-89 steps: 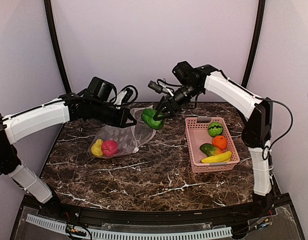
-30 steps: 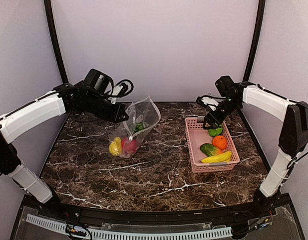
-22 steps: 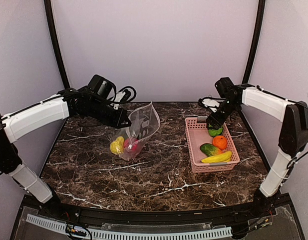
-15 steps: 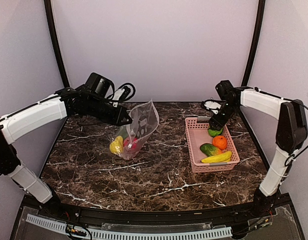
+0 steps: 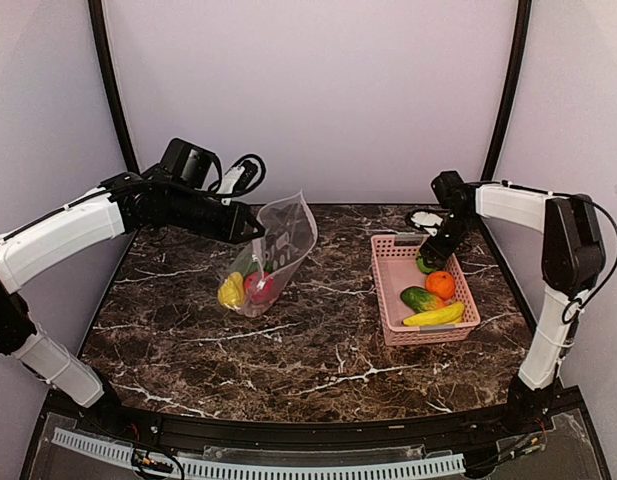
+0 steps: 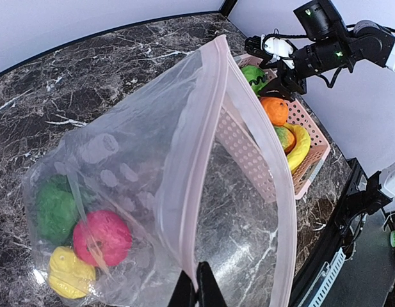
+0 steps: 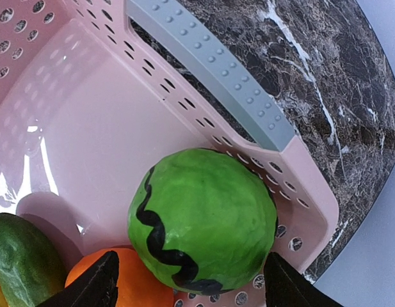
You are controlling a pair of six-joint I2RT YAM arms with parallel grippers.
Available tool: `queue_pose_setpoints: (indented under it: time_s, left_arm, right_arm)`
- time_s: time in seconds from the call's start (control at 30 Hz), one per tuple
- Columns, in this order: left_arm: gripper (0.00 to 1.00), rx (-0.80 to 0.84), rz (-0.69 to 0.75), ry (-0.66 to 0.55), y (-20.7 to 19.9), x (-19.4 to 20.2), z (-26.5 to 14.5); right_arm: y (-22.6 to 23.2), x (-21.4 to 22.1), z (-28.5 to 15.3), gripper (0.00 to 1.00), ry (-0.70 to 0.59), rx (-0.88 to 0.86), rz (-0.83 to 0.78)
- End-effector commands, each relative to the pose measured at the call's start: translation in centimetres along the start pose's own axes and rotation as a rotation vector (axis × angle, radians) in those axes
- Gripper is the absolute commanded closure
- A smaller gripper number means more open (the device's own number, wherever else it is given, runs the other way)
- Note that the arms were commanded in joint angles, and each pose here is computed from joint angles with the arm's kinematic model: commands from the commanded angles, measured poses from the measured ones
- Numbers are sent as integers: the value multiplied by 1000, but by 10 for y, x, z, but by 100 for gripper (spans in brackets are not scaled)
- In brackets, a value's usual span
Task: Place the food in the zip-top bag and seal the zipper
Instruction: Pick up the fake fruit from the bin.
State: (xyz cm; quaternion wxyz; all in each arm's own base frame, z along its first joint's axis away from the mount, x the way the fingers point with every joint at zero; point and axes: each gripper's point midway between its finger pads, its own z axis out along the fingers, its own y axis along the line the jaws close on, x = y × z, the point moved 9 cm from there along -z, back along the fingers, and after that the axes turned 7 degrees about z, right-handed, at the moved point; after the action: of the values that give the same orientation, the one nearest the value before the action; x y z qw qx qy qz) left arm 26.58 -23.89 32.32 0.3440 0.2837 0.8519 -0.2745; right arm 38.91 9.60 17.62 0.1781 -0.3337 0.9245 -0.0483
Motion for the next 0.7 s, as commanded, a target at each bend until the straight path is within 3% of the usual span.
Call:
queue_pose_setpoints:
  time_s: [0.0, 0.4, 0.57, 0.67]
  left_arm:
    - [99, 25, 7, -40, -5, -9, -7]
    - [99, 38, -7, -24, -3, -4, 1]
    - [99, 42, -16, -20, -2, -1, 3]
    - [99, 44, -19, -16, -1, 1, 6]
  right_arm:
    - [-2, 3, 14, 24, 8, -4, 5]
    - [-1, 3, 38, 17, 35, -13, 16]
    - [0, 1, 40, 22, 22, -27, 25]
    - [1, 0, 38, 29, 12, -38, 31]
